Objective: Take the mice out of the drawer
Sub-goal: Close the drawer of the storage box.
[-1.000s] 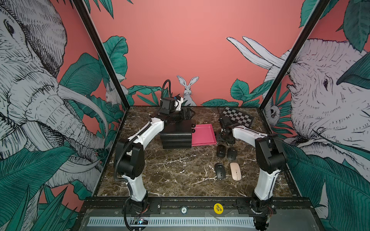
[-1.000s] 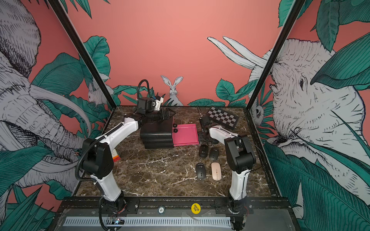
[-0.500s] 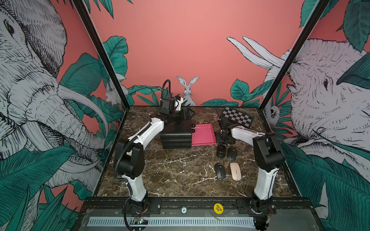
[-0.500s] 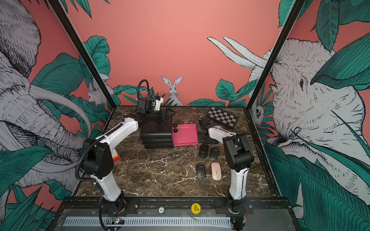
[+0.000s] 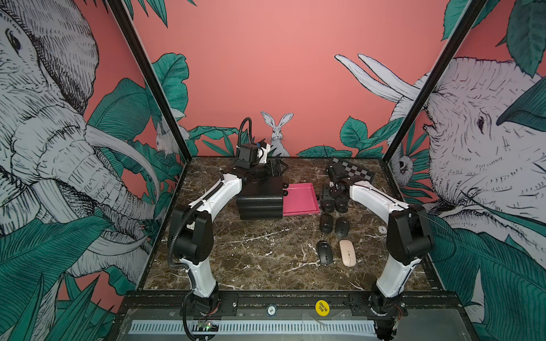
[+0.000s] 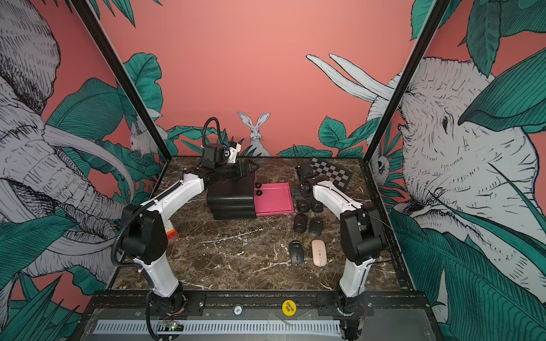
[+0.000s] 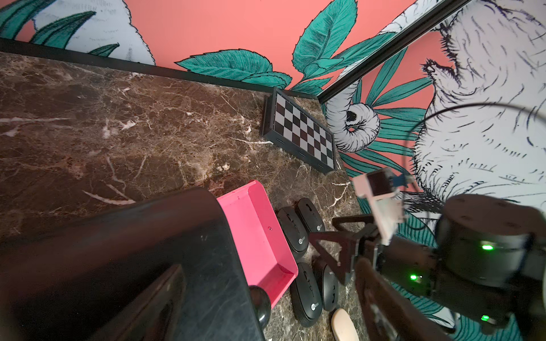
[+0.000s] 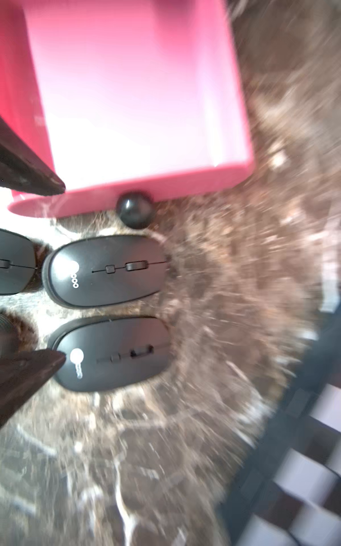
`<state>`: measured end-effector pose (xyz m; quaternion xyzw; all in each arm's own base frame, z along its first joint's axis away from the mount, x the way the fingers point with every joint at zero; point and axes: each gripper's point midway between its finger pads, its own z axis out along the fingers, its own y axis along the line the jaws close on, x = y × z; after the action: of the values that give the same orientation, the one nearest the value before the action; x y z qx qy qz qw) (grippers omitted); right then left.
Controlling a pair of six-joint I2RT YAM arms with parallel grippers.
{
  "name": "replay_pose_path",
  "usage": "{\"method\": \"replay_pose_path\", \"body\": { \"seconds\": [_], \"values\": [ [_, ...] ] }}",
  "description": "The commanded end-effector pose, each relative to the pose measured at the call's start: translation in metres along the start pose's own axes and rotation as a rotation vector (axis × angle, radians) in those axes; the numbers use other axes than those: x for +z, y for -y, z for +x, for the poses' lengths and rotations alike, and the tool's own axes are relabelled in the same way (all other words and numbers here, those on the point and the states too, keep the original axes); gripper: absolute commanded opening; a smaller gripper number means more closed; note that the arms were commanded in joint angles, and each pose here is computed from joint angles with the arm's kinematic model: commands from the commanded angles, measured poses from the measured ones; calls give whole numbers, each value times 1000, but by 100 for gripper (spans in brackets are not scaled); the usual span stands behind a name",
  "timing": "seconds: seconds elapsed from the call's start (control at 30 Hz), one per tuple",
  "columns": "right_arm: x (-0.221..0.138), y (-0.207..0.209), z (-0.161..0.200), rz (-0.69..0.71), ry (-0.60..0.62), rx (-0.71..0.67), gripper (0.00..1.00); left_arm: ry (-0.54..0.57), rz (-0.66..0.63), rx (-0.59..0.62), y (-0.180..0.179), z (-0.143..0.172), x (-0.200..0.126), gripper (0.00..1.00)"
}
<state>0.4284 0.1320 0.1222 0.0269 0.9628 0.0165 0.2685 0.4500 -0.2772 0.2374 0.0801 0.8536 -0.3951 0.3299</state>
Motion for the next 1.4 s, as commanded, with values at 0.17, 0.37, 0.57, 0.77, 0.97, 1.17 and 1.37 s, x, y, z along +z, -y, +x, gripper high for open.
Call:
{"method": "replay_pose_path", "body": {
  "seconds": [0.17,0.37,0.57,0.77,0.97,1.17,1.37],
  "values": [
    [5,-9,-31,3,14,108,83,-100,-136,-83,-33,22,-18,93],
    [32,3,-35,110,-62,12,83,-41,-214,-95,-57,7,-62,93],
    [54,11,-28,147,-122,-66,83,-60,-292,-108,-80,19,-78,93],
    [70,11,-23,110,-150,-140,83,-60,-404,-71,-94,25,-96,94],
    [82,-6,-19,15,-165,-175,81,-21,-434,-89,-104,23,-120,94],
    [91,-13,-12,-26,-192,-190,79,-11,-502,-59,-115,21,-151,96],
    [93,-19,-9,-59,-200,-186,78,-68,-498,-90,-129,43,-139,96]
  ]
}}
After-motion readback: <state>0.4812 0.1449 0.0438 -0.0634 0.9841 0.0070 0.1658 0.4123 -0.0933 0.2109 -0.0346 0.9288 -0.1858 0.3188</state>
